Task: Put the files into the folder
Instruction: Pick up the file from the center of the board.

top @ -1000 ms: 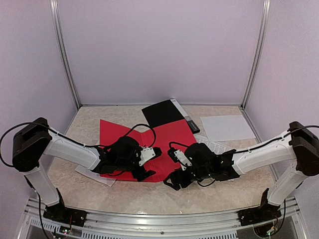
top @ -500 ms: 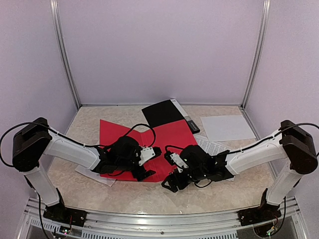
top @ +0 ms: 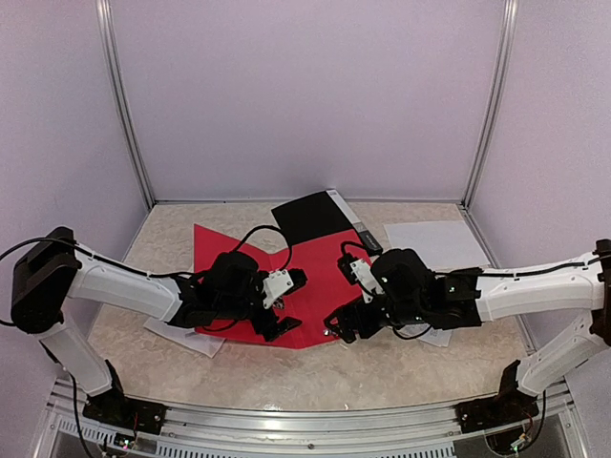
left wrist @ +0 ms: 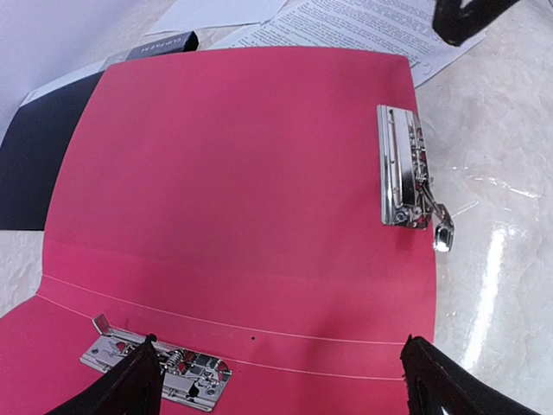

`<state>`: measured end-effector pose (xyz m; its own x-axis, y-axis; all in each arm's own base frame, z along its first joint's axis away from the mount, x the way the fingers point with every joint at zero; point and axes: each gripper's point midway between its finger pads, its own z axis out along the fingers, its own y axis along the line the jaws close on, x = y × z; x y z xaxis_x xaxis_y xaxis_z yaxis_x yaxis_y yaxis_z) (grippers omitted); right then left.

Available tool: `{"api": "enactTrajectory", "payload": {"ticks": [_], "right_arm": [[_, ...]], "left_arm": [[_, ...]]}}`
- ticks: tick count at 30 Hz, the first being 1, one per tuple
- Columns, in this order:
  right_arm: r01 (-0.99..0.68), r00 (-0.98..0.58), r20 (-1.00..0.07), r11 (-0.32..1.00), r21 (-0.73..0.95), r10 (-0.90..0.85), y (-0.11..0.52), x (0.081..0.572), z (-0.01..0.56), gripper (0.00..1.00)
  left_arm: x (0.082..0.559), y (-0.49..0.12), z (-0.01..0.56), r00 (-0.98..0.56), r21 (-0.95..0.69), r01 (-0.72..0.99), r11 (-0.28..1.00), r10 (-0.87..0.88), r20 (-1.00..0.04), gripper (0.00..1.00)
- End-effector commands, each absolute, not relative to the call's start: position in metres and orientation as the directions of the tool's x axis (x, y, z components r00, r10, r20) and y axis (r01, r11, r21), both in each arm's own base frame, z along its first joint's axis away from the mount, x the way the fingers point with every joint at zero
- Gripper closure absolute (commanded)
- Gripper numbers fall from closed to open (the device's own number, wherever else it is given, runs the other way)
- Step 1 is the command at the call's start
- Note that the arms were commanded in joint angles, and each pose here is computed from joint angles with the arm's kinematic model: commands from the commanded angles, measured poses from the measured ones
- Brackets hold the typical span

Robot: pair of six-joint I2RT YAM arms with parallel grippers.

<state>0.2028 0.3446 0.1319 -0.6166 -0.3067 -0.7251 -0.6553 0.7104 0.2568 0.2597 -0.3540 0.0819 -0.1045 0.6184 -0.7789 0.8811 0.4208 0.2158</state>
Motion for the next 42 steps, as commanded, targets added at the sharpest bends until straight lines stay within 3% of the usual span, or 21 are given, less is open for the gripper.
{"api": "enactTrajectory", "payload": {"ticks": [1,9,17,28,42], "right_arm": [[-0.484,-0.672,-0.691,0.864,0.139,-0.265,0.279,0.237,0.125,0.11],[-0.136,-0.727,-0.686,0.985,0.107,-0.026,0.148,0.286,0.126,0.12],[-0.025,-0.797,-0.602,0.996,0.089,0.034,0.069,0.318,0.103,0.13],[0.024,-0.875,-0.479,0.993,0.115,0.077,0.023,0.325,0.062,0.13],[0.07,-0.902,-0.406,0.976,0.204,0.149,0.016,0.332,0.026,0.31]], "left_arm": [[0.259,-0.364,0.103,-0.104,0.173,0.89,0.421,0.558,-0.823,0.07],[0.262,-0.376,0.117,-0.083,0.165,0.894,0.416,0.516,-0.852,0.05],[0.257,-0.389,0.12,-0.058,0.16,0.91,0.383,0.498,-0.866,0.05],[0.25,-0.39,0.114,-0.061,0.143,0.921,0.363,0.495,-0.867,0.05],[0.245,-0.391,0.118,-0.051,0.145,0.924,0.353,0.489,-0.871,0.05]]}}
